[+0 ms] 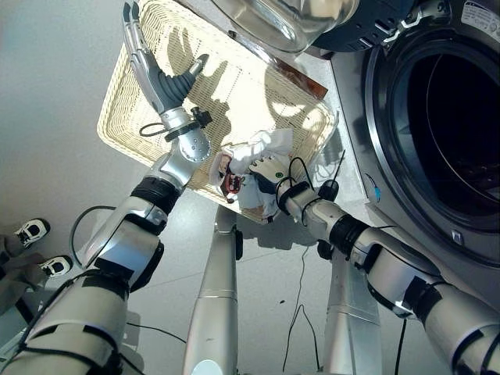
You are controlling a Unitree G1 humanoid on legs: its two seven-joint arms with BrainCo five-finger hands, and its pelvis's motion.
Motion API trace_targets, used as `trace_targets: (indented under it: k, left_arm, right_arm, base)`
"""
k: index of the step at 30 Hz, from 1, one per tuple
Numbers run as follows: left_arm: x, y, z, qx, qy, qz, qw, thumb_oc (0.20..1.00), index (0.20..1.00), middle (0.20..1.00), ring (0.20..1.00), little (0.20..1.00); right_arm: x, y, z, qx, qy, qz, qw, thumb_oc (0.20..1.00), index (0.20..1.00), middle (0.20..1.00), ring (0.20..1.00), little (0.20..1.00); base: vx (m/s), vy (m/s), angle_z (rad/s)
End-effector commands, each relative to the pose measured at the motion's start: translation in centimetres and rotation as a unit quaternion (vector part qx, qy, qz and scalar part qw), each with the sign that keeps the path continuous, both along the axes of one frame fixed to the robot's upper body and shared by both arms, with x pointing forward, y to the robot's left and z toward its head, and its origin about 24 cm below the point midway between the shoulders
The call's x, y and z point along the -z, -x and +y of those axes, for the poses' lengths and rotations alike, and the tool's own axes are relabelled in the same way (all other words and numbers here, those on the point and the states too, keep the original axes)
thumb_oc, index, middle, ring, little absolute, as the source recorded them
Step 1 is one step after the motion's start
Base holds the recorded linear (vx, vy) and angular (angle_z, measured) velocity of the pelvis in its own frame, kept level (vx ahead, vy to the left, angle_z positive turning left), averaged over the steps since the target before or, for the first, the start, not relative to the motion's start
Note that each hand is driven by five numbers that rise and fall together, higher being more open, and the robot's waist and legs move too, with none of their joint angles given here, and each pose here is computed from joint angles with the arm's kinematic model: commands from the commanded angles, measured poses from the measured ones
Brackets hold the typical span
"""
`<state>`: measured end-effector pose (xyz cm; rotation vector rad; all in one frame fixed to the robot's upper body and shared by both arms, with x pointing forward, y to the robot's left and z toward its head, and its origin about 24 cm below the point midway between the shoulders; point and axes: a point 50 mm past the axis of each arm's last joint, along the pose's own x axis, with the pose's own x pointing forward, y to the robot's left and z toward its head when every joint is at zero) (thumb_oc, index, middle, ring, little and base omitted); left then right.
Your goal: Put the clothes into the washing machine.
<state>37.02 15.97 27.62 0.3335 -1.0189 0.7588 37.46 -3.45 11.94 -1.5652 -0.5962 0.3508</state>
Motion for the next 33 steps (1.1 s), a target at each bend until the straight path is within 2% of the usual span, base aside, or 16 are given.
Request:
trace_targets:
  k: [1, 13, 14, 15, 16, 17, 24, 33]
  left_arm:
    - [-1.9, 0.7, -0.8, 0.016, 0.022, -0.06, 0.998, 1.0, 1.0, 1.0, 1.0, 1.0]
    - [-2.0, 0.7, -1.0, 0.016, 0.02, -0.059, 0.998, 1.0, 1.0, 1.0, 1.0, 1.0]
    - [-2.0, 0.7, -1.0, 0.016, 0.02, -0.059, 0.998, 1.0, 1.0, 1.0, 1.0, 1.0]
    - [-2.0, 0.7, -0.9, 0.017, 0.02, -0.059, 0.998, 1.0, 1.0, 1.0, 1.0, 1.0]
    - [-2.0, 0.7, -1.0, 0.017, 0.019, -0.059, 0.998, 1.0, 1.0, 1.0, 1.0, 1.0]
    - [-1.9, 0.7, -0.9, 0.017, 0.018, -0.06, 0.998, 1.0, 1.0, 1.0, 1.0, 1.0]
    - [-1.7, 0.9, -1.2, 0.015, -0.001, -0.067, 0.998, 1.0, 1.0, 1.0, 1.0, 1.0]
    - [-1.1, 1.0, -1.2, 0.014, 0.001, -0.069, 0.997, 1.0, 1.0, 1.0, 1.0, 1.0]
  right_arm:
    - [-0.3, -0.2, 0.3, -0.005, -0.008, -0.002, 1.0, 0.2, 0.2, 0.2, 0.2, 0.2]
    - [-0.8, -0.4, 0.3, -0.002, -0.028, 0.002, 1.0, 0.2, 0.2, 0.2, 0.2, 0.2]
    - [-1.0, -0.4, 0.2, 0.001, -0.043, 0.001, 0.999, 0.269, 0.269, 0.269, 0.269, 0.269]
    - [-1.0, -0.4, 0.1, 0.002, -0.048, 0.001, 0.999, 0.401, 0.401, 0.401, 0.401, 0.401]
    - [-1.2, -0.5, 0.1, 0.002, -0.064, -0.001, 0.998, 0.846, 0.846, 0.846, 0.846, 0.846]
    - [-1.3, -0.5, 0.1, 0.001, -0.072, -0.002, 0.997, 1.0, 1.0, 1.0, 1.0, 1.0]
    - [-4.0, 0.6, 1.6, -0.09, -0.13, -0.063, 0.985, 1.0, 1.0, 1.0, 1.0, 1.0]
    - [-3.3, 1.3, 1.7, -0.121, -0.105, -0.065, 0.985, 1.0, 1.0, 1.0, 1.0, 1.0]
  base:
    - [0.0, 0.0, 0.0]
    - [0.0, 0.0, 0.0]
    - [0.0, 0.0, 0.0]
    - [0.0, 0.0, 0.0]
    - [0.0, 0.0, 0.0]
    - [0.0, 0.0, 0.0]
    - [0.0, 0.0, 0.0]
    - [0.0, 0.011, 0.0]
